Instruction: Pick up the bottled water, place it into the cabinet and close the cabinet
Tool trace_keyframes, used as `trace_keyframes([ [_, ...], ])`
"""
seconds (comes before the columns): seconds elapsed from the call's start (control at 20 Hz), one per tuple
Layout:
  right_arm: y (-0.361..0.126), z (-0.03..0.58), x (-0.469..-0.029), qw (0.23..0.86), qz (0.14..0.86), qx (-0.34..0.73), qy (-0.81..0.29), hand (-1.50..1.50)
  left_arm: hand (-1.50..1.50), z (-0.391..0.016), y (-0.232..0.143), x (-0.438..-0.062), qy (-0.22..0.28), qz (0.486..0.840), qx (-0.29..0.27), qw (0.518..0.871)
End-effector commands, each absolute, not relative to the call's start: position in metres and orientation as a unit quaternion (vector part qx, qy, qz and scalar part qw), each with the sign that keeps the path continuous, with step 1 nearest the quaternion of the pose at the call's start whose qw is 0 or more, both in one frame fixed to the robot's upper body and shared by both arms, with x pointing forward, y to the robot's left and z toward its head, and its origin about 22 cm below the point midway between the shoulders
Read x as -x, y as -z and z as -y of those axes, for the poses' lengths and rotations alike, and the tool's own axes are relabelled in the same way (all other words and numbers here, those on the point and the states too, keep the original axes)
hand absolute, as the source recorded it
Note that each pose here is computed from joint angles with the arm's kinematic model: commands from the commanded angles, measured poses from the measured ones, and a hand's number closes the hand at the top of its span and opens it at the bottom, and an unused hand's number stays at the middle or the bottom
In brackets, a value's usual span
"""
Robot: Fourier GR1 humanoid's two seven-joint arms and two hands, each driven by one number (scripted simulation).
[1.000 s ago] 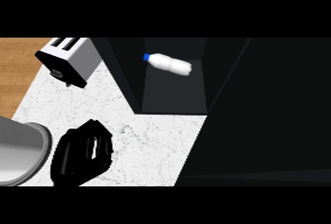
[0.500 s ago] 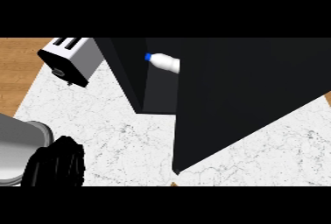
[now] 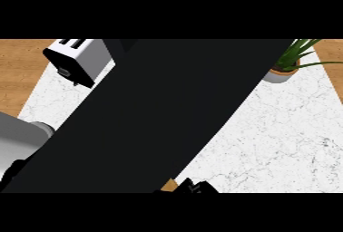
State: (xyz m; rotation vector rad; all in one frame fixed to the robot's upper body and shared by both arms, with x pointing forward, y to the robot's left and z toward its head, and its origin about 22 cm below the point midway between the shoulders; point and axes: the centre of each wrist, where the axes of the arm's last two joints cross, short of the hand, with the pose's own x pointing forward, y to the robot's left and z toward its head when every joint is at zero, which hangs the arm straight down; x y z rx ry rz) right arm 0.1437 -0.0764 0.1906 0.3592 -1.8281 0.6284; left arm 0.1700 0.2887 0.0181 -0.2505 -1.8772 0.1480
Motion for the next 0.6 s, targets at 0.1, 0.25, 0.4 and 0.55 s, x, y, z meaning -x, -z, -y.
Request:
trace_keyframes([
  [0.1,-0.202,0.037,-0.222,0.599,0.76,-0.159,-0.196,1.5,1.5,-0.307,-0.022,-0.155,-0.056,0.803,0.112,0.583],
  [0.25,-0.195,0.038,-0.262,0.621,0.739,-0.177,-0.191,1.5,1.5,-0.309,-0.024,-0.15,-0.047,0.806,0.117,0.578],
  [0.4,-0.179,0.042,-0.293,0.643,0.717,-0.192,-0.19,1.5,1.5,-0.321,-0.036,-0.146,-0.049,0.809,0.11,0.576],
  [0.55,-0.171,0.057,-0.331,0.646,0.71,-0.204,-0.194,1.5,1.5,-0.336,-0.03,-0.15,-0.057,0.804,0.111,0.581],
])
